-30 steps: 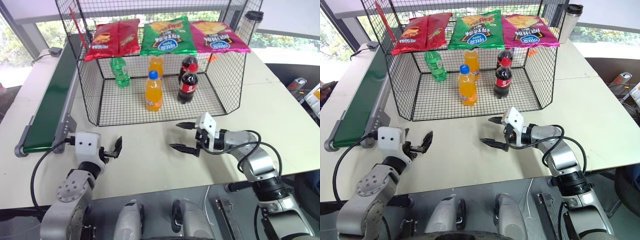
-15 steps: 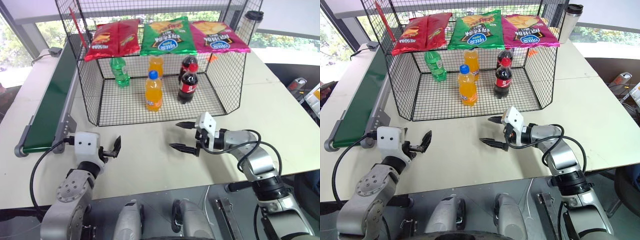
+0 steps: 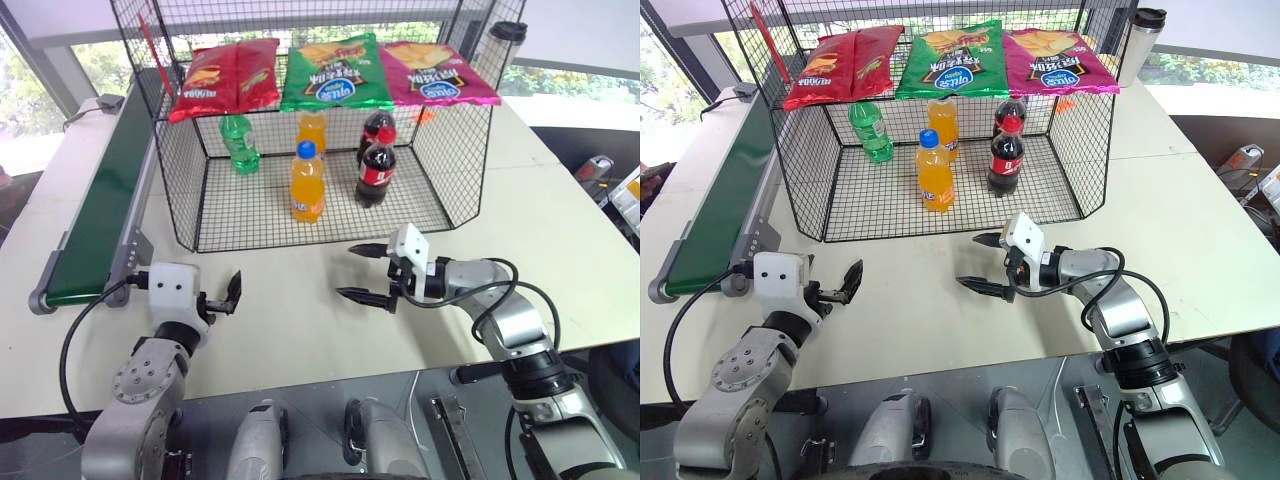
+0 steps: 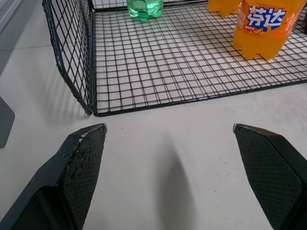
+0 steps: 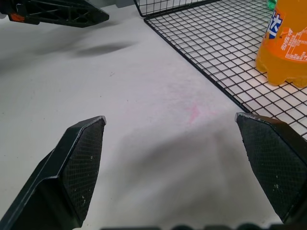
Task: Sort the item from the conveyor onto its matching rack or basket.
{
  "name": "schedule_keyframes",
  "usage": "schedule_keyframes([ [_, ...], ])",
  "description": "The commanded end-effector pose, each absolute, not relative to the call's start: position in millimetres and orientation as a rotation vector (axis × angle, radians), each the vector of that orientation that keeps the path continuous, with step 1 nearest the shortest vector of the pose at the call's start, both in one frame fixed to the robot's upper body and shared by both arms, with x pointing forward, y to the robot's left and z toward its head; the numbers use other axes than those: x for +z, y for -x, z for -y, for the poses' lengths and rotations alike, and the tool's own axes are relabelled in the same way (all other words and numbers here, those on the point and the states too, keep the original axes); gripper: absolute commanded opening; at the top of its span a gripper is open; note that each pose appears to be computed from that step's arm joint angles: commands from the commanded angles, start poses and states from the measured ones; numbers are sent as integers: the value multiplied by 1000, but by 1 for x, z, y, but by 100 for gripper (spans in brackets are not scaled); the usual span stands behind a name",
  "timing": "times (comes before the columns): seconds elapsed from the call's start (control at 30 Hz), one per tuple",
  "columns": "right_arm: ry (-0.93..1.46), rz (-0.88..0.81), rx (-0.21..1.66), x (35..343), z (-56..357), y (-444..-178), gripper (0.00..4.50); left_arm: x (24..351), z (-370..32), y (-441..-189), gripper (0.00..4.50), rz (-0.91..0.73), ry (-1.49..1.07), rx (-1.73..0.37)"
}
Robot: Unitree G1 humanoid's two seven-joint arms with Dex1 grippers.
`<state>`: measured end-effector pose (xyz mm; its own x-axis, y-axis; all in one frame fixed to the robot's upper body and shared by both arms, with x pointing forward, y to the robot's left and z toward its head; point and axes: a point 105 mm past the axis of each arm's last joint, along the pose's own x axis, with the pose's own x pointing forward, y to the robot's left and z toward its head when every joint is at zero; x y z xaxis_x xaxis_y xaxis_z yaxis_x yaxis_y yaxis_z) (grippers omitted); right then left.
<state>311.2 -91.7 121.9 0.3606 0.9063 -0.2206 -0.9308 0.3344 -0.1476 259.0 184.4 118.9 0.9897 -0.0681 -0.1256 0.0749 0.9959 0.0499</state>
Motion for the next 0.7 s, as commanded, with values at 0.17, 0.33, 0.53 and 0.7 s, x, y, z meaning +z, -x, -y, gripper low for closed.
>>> schedule_keyframes([
  [0.17,274,-57,1219,133,87,-310,450,130,-181,-256,441,-82,-62,-81],
  [0.33,274,-58,1222,132,87,-310,450,133,-182,-254,441,-71,-63,-73],
  [0.53,275,-60,1223,132,87,-310,450,145,-185,-252,441,-39,-35,-58],
  [0.7,276,-61,1228,132,86,-310,450,147,-198,-247,441,-39,5,-31],
])
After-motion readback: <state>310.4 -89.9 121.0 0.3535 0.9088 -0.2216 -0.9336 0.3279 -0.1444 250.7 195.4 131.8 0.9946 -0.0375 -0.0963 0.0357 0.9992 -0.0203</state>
